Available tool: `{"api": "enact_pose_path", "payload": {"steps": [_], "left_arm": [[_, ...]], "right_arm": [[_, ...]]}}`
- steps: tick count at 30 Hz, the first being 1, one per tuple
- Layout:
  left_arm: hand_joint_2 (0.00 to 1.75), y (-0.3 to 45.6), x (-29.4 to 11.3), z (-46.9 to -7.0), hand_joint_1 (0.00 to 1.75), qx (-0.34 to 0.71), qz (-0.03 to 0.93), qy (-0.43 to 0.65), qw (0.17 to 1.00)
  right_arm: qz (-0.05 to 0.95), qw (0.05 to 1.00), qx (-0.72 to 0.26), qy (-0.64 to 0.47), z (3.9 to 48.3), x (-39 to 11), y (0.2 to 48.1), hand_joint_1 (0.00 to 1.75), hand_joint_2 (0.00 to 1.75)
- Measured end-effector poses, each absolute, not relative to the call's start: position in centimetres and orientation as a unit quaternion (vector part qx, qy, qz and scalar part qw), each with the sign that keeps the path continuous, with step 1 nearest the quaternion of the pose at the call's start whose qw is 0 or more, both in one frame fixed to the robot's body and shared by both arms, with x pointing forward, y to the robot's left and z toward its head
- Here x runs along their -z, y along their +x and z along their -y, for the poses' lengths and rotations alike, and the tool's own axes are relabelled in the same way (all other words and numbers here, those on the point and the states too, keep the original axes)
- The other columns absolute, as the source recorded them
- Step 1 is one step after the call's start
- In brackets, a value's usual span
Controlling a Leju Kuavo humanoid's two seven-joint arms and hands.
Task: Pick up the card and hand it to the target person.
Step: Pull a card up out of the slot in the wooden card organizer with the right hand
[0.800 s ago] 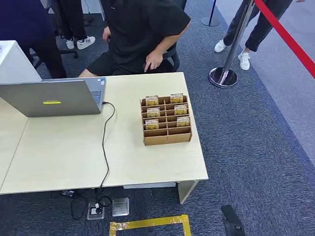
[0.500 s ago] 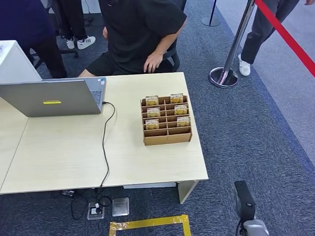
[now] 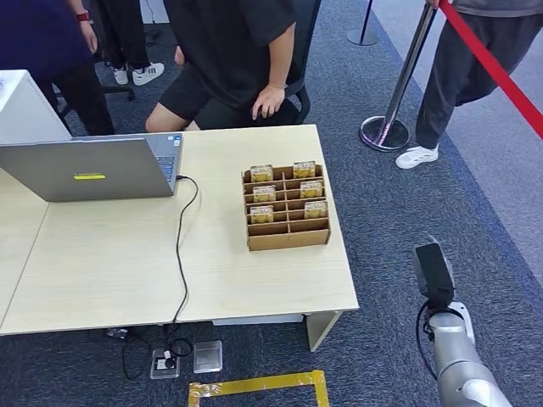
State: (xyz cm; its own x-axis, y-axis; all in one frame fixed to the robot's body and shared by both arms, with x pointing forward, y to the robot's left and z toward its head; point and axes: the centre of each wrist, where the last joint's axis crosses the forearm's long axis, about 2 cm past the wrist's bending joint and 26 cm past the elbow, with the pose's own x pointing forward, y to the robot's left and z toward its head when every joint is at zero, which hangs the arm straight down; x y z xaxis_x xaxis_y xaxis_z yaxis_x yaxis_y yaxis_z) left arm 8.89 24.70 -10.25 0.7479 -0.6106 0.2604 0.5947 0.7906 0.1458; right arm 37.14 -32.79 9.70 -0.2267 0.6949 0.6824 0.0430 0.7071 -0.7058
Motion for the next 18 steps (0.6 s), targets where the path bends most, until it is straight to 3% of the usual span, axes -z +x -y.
{"api": "enact_pose_path", "payload": {"steps": [6,18], "left_arm": [[0.0,9.1,10.2,-24.7,0.0,0.325,0.147,0.026,0.934],[0.0,9.8,10.1,-24.9,0.0,0.346,0.149,0.027,0.926]], "right_arm": [[0.719,0.546,-0.342,-0.263,28.6,-10.5,38.6,0.0,1.75],[0.712,0.497,-0.396,-0.3,25.5,-10.3,37.7,0.04,1.75]]}}
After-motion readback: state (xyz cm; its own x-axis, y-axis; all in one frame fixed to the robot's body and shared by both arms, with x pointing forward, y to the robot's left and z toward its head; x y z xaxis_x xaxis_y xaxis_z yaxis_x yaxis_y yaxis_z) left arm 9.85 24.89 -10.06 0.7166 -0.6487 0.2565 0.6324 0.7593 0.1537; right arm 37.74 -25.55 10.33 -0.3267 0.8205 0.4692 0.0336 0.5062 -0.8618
